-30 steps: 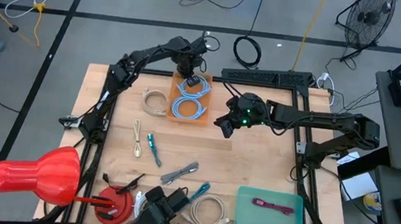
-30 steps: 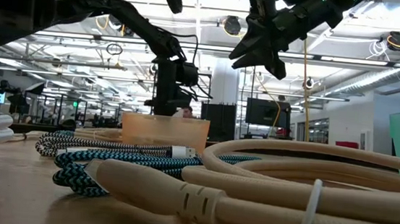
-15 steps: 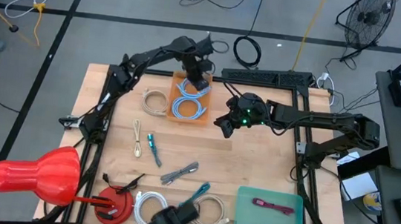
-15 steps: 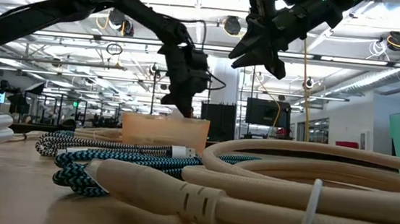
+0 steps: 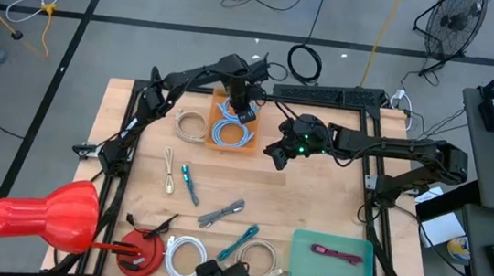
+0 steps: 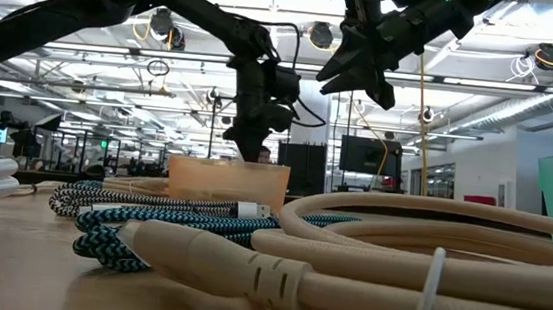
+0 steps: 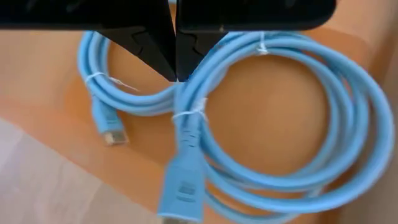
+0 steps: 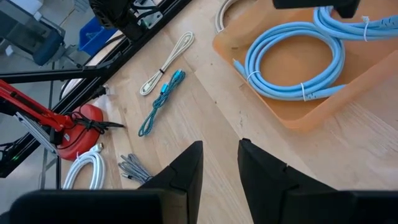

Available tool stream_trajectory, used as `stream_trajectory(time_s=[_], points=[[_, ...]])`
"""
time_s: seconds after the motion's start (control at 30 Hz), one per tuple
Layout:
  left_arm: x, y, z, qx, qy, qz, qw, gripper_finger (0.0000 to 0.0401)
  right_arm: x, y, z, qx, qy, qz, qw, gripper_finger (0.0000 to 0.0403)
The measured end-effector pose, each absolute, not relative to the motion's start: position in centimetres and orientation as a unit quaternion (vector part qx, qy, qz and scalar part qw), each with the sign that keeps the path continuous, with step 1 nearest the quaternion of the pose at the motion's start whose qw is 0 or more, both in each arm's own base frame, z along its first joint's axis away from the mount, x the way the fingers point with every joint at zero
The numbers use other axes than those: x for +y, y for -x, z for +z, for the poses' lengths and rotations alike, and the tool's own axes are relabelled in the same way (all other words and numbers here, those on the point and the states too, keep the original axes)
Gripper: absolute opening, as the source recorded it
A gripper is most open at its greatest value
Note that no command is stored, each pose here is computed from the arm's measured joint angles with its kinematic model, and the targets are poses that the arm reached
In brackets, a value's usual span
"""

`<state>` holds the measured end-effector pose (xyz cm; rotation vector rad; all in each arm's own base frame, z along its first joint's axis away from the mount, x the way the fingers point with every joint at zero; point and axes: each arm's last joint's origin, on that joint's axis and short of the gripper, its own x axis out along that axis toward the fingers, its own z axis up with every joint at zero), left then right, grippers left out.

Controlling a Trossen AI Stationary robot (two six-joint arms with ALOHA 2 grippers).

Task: Pick & Place USB Port
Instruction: Put the blue usb cable into the orange bin

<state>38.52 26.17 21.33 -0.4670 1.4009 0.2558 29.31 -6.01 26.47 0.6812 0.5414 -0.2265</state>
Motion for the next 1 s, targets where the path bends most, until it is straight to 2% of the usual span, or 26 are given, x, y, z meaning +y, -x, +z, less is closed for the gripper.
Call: stream_trajectory(time_s=[0.23, 0.53, 0.73, 1.0], points=[[26.7, -38.0, 20.9, 0.638, 0.220, 0.121, 0.728, 0.0000, -6.0, -29.3, 26.4, 0.264, -0.328, -0.109, 0.901, 0.0091], [26.0, -37.6, 17.7, 0.665, 0.227, 0.106, 0.703, 0.0000, -6.0, -29.3, 26.4, 0.264, -0.326, -0.107, 0.901, 0.0091], [26.1, -37.9, 17.5, 0.657, 0.209, 0.113, 0.716, 0.0000, -6.0, -29.3, 26.4, 0.265, -0.325, -0.107, 0.902, 0.0091], [25.8, -37.5, 18.0, 0.660, 0.226, 0.099, 0.710, 0.0000, -6.0, -29.3, 26.4, 0.264, -0.325, -0.110, 0.902, 0.0091]])
